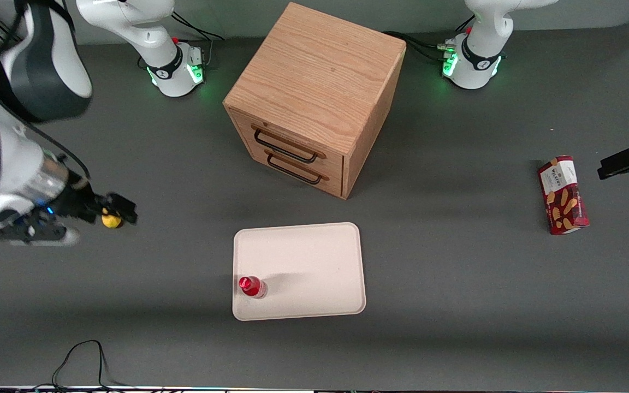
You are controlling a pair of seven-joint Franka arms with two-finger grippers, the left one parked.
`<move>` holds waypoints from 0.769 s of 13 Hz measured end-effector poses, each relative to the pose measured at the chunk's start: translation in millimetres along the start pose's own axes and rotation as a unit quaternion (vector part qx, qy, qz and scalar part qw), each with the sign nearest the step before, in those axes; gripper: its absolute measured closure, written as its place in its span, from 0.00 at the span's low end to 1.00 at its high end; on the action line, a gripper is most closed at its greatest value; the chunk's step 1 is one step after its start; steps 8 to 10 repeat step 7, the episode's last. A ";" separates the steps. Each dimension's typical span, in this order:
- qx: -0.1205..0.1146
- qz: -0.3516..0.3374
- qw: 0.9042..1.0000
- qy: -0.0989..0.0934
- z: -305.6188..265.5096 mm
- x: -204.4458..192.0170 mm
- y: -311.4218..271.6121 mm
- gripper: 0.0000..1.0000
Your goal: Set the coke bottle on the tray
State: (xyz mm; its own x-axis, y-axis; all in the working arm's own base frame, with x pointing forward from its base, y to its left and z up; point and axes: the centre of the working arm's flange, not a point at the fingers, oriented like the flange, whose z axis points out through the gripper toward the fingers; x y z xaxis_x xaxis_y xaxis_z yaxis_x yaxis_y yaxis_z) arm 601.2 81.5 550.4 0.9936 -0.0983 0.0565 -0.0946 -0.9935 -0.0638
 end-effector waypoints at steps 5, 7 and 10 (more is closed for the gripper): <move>-0.008 0.028 0.999 -0.034 -18.8 -62.1 45.3 0.00; -0.012 0.027 0.998 -0.050 -16.9 -65.7 44.8 0.00; -0.012 0.027 0.998 -0.050 -16.9 -65.7 44.8 0.00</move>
